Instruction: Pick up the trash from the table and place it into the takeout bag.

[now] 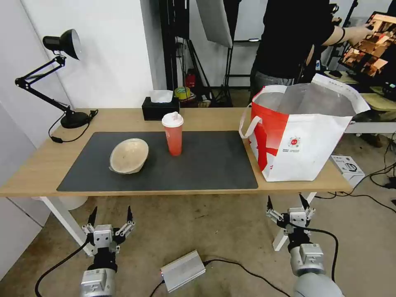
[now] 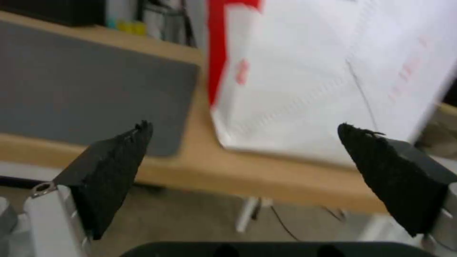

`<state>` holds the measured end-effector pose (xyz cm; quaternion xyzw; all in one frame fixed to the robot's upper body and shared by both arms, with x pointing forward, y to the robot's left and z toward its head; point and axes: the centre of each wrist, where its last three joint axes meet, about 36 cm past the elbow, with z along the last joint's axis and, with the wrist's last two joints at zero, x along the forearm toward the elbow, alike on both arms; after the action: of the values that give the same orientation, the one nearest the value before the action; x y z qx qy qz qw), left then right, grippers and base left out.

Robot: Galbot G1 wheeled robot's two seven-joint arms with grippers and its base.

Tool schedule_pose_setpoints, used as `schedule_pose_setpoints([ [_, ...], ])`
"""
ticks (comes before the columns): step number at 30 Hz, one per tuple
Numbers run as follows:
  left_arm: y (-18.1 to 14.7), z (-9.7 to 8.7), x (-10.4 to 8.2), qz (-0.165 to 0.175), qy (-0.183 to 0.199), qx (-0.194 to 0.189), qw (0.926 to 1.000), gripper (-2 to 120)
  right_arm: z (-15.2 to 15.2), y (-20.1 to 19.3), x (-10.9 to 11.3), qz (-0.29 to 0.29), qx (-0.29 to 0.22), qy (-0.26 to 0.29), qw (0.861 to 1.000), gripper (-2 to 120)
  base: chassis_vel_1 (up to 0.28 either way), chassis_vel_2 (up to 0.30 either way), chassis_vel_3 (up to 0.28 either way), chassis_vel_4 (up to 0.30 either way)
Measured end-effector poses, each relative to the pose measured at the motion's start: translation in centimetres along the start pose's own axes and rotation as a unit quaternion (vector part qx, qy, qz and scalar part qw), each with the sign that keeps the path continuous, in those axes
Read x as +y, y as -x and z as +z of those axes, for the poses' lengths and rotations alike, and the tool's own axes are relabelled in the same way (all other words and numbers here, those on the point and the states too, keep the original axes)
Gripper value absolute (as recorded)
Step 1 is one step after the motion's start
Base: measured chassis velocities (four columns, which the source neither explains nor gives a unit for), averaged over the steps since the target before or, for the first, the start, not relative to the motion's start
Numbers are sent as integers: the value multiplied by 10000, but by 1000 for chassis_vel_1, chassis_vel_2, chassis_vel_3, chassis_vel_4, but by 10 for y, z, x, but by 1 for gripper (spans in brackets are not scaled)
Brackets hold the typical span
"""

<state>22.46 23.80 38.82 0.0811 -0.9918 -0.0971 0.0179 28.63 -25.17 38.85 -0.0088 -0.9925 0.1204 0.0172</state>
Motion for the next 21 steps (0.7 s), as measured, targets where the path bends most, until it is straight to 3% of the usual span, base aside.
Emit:
schedule_pose_setpoints([
  [5, 2, -1, -1, 19, -5, -36, 10000, 100, -44, 30, -1, -912, -584, 355, 9935, 99, 0, 0, 0, 0],
  [21, 10, 2, -4, 246, -4, -68, 9997, 100, -91, 63, 0, -2253, -648, 823, 9686, 100, 0, 0, 0, 0],
])
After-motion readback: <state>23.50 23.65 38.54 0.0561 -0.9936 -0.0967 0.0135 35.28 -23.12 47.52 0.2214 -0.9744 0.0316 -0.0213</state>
